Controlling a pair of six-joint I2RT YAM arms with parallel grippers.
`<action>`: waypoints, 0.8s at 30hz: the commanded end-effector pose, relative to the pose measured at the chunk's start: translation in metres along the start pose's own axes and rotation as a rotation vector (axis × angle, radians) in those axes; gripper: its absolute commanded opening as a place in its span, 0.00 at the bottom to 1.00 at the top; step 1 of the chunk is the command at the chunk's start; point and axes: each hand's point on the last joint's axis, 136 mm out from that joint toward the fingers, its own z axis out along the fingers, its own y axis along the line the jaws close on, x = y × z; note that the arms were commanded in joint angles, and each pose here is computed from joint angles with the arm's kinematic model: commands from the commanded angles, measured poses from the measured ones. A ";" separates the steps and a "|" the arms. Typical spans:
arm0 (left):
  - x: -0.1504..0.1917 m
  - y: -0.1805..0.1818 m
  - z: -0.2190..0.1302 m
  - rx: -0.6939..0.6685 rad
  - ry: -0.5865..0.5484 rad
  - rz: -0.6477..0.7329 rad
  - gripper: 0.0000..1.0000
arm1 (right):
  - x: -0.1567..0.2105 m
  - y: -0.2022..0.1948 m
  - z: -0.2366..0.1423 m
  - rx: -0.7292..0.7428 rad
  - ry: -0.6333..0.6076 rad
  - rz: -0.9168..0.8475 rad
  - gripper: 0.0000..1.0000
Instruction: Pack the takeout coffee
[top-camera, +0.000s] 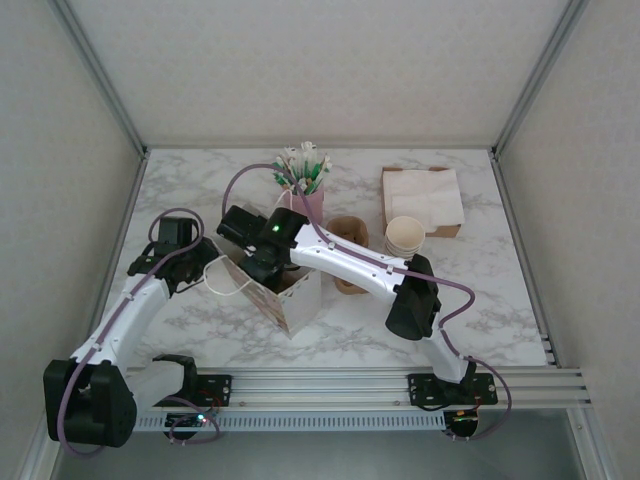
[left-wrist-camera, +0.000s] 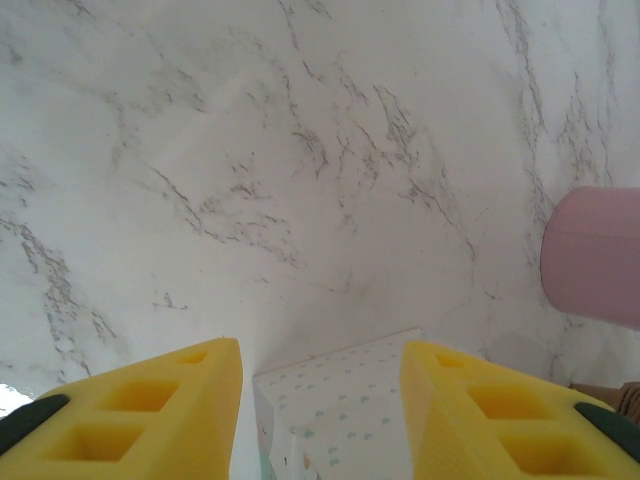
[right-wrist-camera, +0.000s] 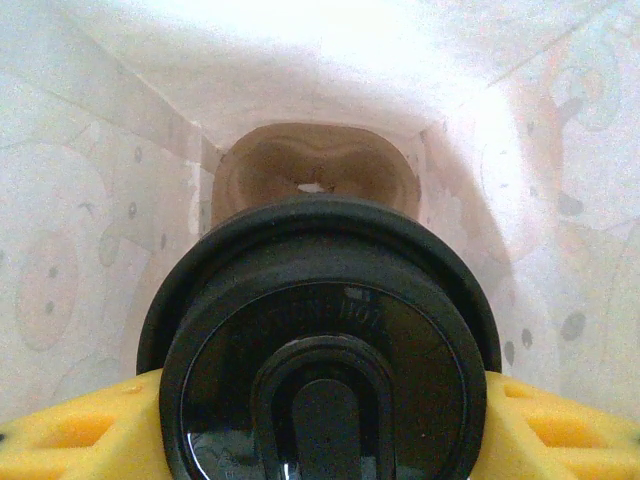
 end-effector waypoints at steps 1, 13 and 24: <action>-0.004 0.001 -0.004 -0.003 -0.016 0.007 0.45 | -0.019 -0.010 -0.032 0.012 -0.098 0.021 0.53; -0.003 0.002 -0.004 0.000 -0.015 0.006 0.46 | -0.018 -0.017 -0.041 0.046 -0.077 0.022 0.54; -0.003 0.002 -0.005 0.002 -0.018 0.003 0.46 | -0.010 -0.003 -0.004 0.000 -0.030 0.026 0.53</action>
